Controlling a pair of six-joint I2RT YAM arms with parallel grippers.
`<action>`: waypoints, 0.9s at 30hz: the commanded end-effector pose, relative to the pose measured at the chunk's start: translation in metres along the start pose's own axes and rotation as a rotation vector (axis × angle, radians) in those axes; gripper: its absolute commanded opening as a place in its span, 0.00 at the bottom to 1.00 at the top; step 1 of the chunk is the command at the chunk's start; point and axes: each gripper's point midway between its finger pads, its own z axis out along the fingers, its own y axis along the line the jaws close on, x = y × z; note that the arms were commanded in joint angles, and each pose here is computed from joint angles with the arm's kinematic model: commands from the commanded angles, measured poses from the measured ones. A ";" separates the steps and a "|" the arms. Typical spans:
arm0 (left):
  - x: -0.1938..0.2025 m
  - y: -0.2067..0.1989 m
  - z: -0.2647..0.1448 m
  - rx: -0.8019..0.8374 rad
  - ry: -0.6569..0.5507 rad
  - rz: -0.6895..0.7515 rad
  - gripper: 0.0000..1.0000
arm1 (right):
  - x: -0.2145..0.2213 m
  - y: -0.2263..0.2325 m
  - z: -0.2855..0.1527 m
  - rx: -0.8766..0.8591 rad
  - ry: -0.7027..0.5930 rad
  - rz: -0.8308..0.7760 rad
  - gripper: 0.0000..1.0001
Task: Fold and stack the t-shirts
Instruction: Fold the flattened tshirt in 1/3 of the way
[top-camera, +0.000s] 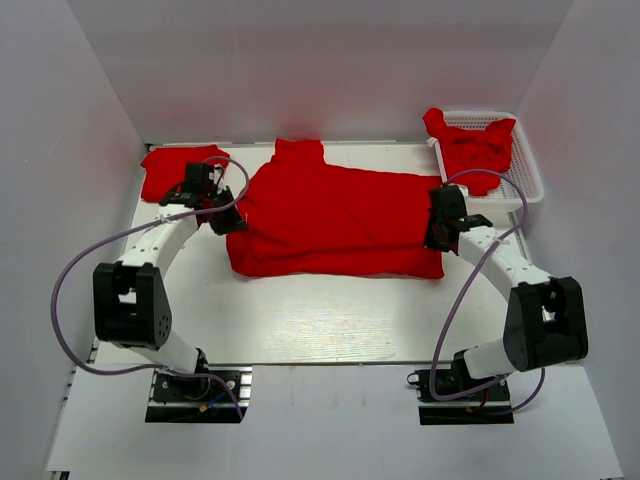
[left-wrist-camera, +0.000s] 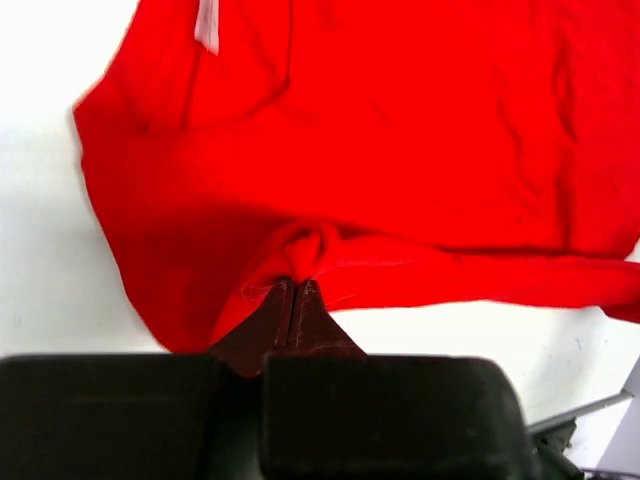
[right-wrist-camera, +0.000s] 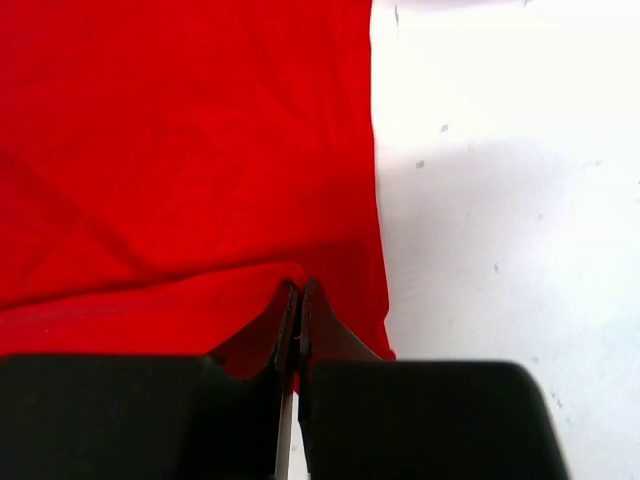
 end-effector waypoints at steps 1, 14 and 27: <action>-0.025 -0.005 0.002 0.016 -0.056 0.026 0.00 | -0.041 0.003 0.000 0.001 -0.108 0.001 0.00; -0.091 -0.025 0.026 0.047 -0.230 0.064 0.00 | -0.060 0.014 0.026 -0.045 -0.144 -0.057 0.00; -0.111 -0.030 0.091 0.106 -0.229 0.163 0.00 | -0.080 0.017 0.063 -0.026 -0.149 -0.127 0.04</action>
